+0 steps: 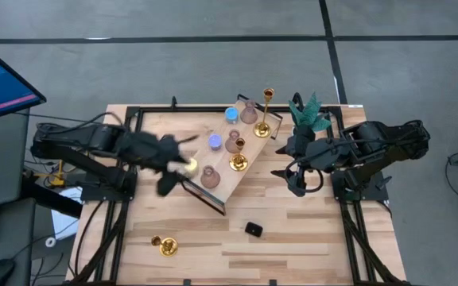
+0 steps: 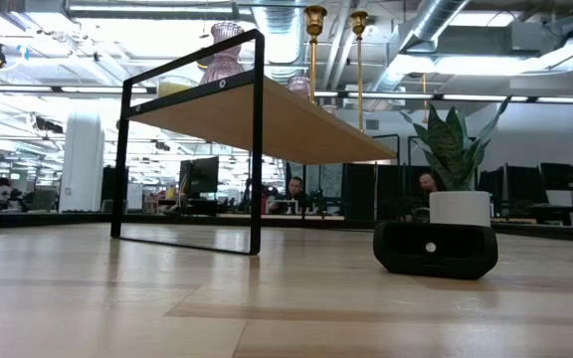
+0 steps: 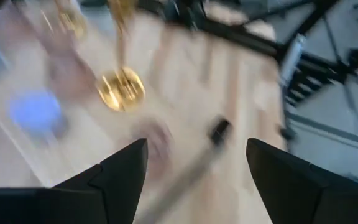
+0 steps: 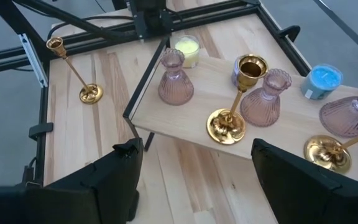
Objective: Pick & Place candle stick holders
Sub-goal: Put the candle holder on the shelf
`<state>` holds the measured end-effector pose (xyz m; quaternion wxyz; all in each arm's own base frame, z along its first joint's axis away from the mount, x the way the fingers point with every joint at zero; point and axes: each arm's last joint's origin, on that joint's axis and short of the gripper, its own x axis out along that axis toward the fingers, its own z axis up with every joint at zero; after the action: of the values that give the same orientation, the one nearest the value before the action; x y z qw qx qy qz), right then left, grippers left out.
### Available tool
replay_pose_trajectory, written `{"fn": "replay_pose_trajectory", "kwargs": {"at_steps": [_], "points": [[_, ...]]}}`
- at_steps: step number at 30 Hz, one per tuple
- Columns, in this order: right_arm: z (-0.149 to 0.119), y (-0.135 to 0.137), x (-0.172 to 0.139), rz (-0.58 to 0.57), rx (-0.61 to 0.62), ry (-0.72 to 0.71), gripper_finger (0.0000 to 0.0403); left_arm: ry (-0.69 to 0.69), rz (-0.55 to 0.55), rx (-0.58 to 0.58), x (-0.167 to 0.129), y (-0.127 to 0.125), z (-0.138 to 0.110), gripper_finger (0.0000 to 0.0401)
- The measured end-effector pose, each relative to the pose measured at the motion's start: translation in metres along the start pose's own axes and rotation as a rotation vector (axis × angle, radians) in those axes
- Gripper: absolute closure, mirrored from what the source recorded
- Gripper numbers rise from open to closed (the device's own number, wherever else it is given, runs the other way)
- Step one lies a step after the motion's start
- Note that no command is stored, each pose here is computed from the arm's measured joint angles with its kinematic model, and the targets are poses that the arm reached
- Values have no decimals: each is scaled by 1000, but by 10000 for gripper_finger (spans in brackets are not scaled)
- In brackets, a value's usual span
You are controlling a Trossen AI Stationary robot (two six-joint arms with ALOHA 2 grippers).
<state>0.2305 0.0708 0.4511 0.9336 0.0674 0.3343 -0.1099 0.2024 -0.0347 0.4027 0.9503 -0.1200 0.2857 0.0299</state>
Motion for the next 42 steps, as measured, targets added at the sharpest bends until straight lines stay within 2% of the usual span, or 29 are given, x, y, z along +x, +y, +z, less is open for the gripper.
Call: {"fn": "replay_pose_trajectory", "kwargs": {"at_steps": [5,9,11,15,20,25,29,33,42], "points": [[2,1,1,7,7,-15,111,199,-166,-119,-22,-29,-29,126],[2,1,1,8,9,-19,111,348,-301,-124,-28,-61,-49,129],[2,1,1,9,15,-19,111,440,-312,-110,-34,-73,-63,133],[2,1,1,9,26,-19,111,557,-237,-114,-51,-86,-91,144],[2,1,1,9,28,-19,111,534,-191,-117,-62,-101,-125,154],[2,1,1,9,38,-19,111,548,-160,-132,-57,-107,-160,154],[2,1,1,9,55,-18,111,546,-186,-127,-44,-111,-186,151],[2,1,1,11,61,-18,111,480,-179,-134,-26,-108,-209,150],[2,2,1,12,61,-18,111,351,-185,-175,3,-98,-246,151]]}}
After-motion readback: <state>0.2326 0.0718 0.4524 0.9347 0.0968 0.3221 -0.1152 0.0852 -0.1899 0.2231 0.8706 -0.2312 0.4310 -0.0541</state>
